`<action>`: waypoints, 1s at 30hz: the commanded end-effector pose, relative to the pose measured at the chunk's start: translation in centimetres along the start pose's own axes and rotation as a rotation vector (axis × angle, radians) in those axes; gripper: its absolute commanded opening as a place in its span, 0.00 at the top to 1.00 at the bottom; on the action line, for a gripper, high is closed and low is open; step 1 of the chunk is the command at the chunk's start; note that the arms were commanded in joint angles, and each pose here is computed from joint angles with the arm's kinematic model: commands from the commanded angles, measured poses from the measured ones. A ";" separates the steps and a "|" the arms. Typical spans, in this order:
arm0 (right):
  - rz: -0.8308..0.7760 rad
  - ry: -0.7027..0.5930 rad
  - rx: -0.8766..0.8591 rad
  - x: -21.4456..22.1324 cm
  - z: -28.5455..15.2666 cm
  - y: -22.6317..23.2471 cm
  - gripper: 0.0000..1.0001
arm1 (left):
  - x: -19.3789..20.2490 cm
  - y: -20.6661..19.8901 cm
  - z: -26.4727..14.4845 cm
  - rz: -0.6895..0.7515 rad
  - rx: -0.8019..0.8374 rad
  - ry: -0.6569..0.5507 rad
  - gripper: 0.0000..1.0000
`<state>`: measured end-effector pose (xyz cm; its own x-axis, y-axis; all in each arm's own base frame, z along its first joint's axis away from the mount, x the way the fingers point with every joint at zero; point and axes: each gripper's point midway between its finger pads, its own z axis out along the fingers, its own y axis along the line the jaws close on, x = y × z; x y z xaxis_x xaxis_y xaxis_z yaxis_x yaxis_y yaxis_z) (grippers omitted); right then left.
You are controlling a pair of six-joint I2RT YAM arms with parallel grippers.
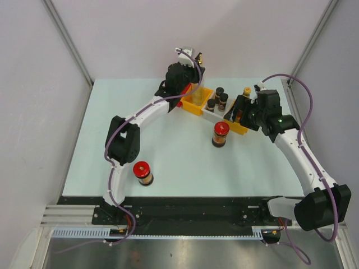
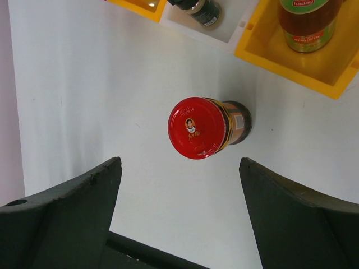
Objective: Organize the condiment bottles
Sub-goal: Place the bottle in the storage box.
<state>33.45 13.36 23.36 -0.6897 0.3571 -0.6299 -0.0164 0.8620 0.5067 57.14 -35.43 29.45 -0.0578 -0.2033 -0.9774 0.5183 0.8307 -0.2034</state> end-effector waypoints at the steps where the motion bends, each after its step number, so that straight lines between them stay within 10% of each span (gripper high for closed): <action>1: -0.021 -0.025 -0.025 -0.8 0.1 0.5 0.09 | -5.5 -1.7 -0.9 -0.018 0.056 -0.149 1.00; 9: -0.013 -0.023 -0.038 -0.5 0.2 0.6 0.09 | -2.9 -1.2 -0.8 0.013 0.039 -0.090 0.99; 17: -0.006 -0.023 -0.044 -0.4 0.2 0.6 0.09 | -1.5 -1.3 -0.8 0.036 0.038 -0.050 0.37; 30: -0.007 -0.025 -0.047 -0.4 0.1 0.6 0.09 | -2.8 -2.1 -1.1 0.067 0.047 -0.072 0.16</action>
<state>33.61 13.68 22.94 -0.6925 0.3557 -0.6276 -0.0278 0.8562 0.5159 56.24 -36.37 26.57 -0.0773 -0.1418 -0.9869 0.5364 0.8285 -0.1611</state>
